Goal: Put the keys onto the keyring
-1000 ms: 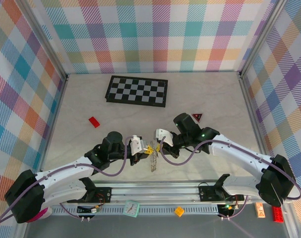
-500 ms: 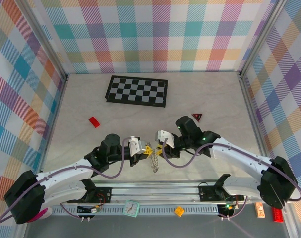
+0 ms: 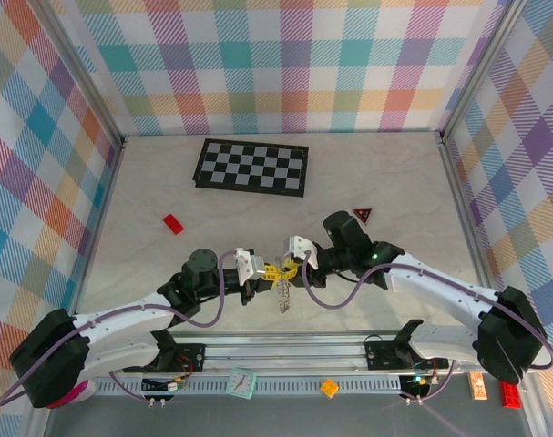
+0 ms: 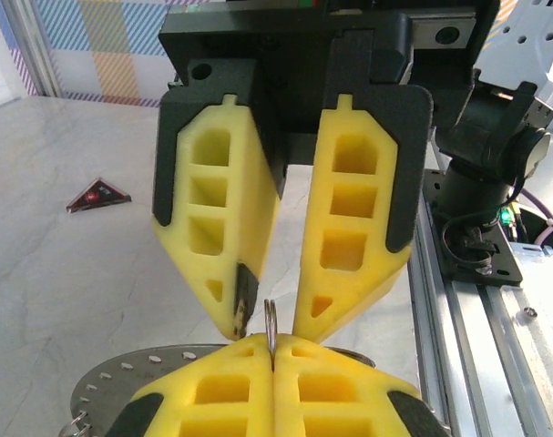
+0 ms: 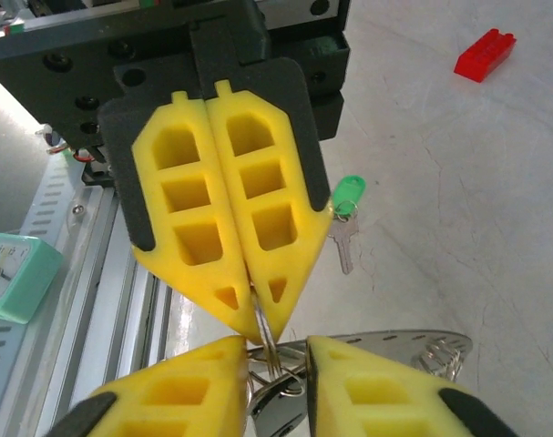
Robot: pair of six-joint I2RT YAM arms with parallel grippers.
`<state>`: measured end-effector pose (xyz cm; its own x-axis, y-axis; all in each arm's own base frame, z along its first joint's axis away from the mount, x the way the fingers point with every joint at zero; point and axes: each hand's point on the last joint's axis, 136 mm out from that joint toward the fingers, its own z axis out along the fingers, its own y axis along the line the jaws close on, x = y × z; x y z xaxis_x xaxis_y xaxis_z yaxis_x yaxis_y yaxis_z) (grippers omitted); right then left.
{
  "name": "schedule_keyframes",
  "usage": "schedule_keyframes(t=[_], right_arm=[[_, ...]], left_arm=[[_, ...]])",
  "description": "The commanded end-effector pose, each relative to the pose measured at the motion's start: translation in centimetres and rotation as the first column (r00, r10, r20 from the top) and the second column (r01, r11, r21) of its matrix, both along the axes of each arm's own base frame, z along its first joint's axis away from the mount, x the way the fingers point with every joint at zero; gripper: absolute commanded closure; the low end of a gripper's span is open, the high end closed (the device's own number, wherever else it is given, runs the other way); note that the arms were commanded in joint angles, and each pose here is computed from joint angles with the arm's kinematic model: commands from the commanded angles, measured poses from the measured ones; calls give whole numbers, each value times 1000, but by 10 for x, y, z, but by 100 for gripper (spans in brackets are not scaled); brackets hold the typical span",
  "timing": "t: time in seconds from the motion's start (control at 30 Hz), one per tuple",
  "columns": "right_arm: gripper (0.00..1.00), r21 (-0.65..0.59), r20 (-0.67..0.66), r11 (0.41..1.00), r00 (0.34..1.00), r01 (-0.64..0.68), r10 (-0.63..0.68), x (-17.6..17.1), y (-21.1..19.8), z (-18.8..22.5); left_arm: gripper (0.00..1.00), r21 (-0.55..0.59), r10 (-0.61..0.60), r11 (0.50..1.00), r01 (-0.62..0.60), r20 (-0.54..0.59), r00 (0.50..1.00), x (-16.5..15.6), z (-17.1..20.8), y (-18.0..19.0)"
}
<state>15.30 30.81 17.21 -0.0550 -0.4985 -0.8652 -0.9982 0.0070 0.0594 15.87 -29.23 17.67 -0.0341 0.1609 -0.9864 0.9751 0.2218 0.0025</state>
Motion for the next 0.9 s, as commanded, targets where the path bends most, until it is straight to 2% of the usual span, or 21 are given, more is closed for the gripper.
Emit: schedule_keyframes(t=[0.0,0.07,0.13,0.23,0.33,0.5,0.87], right_arm=[[86,22,-25,1000,1000,-19,19,-1,5,-2],[97,27,-21,999,1000,-19,20,-1,5,0],[100,25,-8,999,1000,-20,20,-1,5,3],[100,-12,14,1000,1000,-13,14,1,0,6],[100,-91,33,996,999,-11,14,3,-7,4],[100,-187,63,982,997,-35,48,1,-10,3],[100,-268,88,959,989,-94,122,-6,-3,8]], left_arm=[[100,-80,-41,996,44,45,998,-7,20,-5],[100,-83,-40,996,44,42,998,-6,21,-5],[100,-76,-20,997,22,35,999,-3,19,-4],[77,-45,18,999,-16,35,999,1,16,0],[70,28,28,999,-29,36,999,3,9,3],[69,113,17,993,-20,35,999,3,3,4],[74,146,-14,989,6,51,999,5,8,-1]])
